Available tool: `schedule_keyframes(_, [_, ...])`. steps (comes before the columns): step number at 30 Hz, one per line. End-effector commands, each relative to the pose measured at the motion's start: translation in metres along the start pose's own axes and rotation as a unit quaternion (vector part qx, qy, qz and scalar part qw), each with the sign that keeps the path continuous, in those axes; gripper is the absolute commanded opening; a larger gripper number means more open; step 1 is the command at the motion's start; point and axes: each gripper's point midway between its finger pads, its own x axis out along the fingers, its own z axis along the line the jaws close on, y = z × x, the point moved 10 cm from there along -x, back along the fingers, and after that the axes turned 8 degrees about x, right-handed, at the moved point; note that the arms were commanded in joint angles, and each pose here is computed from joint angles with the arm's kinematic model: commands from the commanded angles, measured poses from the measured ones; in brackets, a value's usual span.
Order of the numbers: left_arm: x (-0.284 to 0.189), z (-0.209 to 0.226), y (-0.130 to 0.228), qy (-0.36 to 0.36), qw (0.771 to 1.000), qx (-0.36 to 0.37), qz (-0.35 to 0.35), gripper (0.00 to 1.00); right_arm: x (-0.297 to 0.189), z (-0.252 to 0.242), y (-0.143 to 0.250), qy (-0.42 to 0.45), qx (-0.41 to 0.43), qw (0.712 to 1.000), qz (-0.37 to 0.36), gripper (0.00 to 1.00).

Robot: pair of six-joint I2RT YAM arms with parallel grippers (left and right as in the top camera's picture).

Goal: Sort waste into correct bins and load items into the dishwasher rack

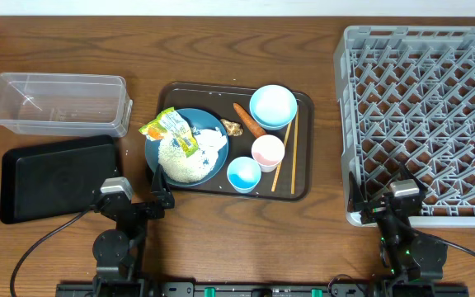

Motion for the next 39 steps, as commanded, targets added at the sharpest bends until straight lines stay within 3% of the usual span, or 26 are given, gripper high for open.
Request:
schedule_keyframes(1, [0.002, 0.003, 0.013, -0.008, 1.0, 0.01, 0.019, 0.98, 0.0, 0.001, 0.0, -0.005, -0.003, 1.0, 0.0, 0.99])
schedule_keyframes(25, [0.002, 0.003, 0.013, -0.008, 1.0, 0.01, 0.019, 0.98, 0.0, 0.002, -0.001, -0.006, -0.004, 1.0, -0.003, 0.99])
schedule_keyframes(31, [0.003, 0.004, 0.014, -0.013, 1.0, 0.01, 0.022, 0.98, 0.0, 0.002, -0.001, -0.007, 0.062, 0.998, -0.004, 0.99])
schedule_keyframes(39, [0.003, 0.003, 0.012, -0.014, 0.999, 0.011, 0.05, 0.98, -0.003, -0.001, -0.01, 0.017, 0.079, 0.997, -0.005, 0.99])
